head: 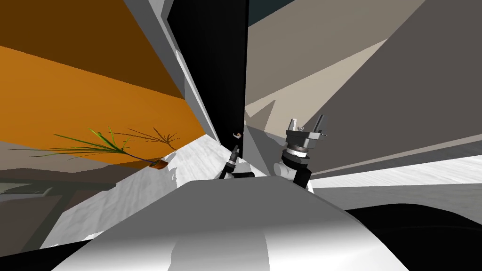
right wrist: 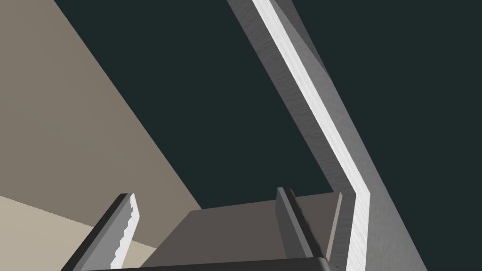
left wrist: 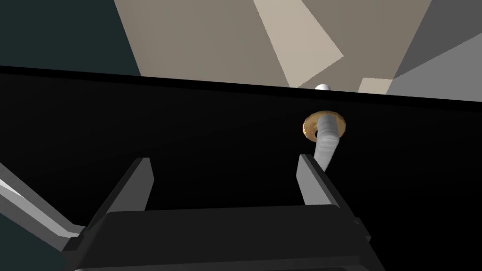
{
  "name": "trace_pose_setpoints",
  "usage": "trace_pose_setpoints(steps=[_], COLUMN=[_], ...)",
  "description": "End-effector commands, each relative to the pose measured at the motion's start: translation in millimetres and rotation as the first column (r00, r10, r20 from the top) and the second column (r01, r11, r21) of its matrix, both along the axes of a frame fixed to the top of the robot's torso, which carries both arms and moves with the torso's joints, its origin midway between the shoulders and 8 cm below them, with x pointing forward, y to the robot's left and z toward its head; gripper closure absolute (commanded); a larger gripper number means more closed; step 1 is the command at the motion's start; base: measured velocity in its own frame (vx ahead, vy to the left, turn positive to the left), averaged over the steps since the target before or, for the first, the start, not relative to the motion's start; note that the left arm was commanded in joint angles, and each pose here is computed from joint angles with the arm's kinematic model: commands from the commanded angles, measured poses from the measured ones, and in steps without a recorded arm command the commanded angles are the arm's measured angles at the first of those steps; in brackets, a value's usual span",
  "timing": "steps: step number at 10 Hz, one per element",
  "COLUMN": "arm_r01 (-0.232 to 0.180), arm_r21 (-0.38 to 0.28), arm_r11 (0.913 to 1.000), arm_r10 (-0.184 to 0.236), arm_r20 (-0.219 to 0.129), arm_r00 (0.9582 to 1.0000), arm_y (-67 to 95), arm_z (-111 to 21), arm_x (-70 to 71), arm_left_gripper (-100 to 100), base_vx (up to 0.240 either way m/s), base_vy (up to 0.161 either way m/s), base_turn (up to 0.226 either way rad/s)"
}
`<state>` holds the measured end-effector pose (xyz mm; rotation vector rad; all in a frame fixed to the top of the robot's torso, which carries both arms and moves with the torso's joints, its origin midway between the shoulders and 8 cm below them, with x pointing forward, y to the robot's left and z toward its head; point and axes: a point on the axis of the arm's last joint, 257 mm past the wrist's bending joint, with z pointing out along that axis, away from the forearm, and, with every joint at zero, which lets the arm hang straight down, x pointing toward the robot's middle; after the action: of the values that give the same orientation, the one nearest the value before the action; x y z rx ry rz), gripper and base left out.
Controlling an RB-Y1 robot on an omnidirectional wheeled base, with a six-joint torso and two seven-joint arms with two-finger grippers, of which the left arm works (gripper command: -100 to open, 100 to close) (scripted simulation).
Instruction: Push the door open
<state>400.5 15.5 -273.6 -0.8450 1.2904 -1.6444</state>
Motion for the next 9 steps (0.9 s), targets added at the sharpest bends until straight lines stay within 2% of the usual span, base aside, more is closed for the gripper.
trace_pose_setpoints(steps=[1,5,9], arm_r01=[0.015,0.048,0.079], arm_r21=[0.005,0.018,0.033], arm_r11=[0.9999,0.9987,0.9964], arm_r10=[-0.015,-0.047,-0.075], arm_r20=[-0.018,-0.060,-0.099], arm_r00=[0.9997,0.9971,0.9923], arm_y=[-6.1,-18.8,-29.2], arm_z=[-11.4,-33.4,-53.8], arm_x=[-3.1,-9.6,-16.5], arm_left_gripper=[-100,-100,-100], base_vx=[0.092,0.083,0.087], base_vy=[0.088,0.089,0.096], base_turn=[-0.031,-0.034,-0.031])
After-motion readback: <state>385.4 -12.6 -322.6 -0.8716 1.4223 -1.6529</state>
